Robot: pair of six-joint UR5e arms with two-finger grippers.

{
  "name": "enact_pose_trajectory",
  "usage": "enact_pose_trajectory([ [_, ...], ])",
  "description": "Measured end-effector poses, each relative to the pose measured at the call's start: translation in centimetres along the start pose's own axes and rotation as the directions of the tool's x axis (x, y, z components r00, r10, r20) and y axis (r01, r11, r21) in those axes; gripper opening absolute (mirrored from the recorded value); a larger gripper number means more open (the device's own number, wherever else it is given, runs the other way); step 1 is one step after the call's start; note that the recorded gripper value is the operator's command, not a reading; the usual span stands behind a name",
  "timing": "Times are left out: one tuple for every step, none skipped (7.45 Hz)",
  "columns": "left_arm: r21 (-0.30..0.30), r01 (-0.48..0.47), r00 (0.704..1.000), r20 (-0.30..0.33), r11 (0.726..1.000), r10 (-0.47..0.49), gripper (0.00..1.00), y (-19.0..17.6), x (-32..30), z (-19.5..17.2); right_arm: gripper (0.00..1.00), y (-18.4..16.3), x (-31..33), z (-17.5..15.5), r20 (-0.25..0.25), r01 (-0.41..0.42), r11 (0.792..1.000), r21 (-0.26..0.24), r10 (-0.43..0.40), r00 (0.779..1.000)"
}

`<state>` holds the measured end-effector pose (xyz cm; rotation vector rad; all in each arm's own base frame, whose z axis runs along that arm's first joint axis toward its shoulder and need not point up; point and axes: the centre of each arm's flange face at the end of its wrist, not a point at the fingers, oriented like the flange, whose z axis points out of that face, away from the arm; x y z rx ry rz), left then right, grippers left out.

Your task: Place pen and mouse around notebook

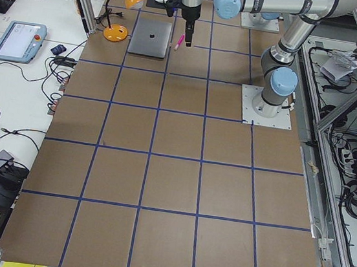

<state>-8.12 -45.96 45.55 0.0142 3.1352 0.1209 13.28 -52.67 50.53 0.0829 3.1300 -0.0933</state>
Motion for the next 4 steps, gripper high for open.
enact_pose_trajectory([
  [0.000,0.000,1.000,0.007,1.000,0.000,1.00,0.14,0.02,-0.12,1.00,0.00,0.00,0.02,0.000,0.000,1.000,0.000,0.000,1.000],
  [0.002,0.002,1.000,0.007,1.000,-0.002,1.00,0.31,0.09,-0.30,1.00,0.01,0.00,0.03,0.000,0.001,1.000,-0.001,-0.001,1.000],
  [0.008,0.006,1.000,-0.002,1.000,-0.006,1.00,0.48,0.24,-0.51,1.00,0.01,0.00,0.04,0.000,0.001,1.000,-0.001,-0.001,1.000],
  [0.012,0.008,1.000,-0.012,1.000,-0.008,1.00,0.62,0.40,-0.64,1.00,0.01,0.00,0.04,0.000,0.001,1.000,-0.001,-0.001,1.000],
])
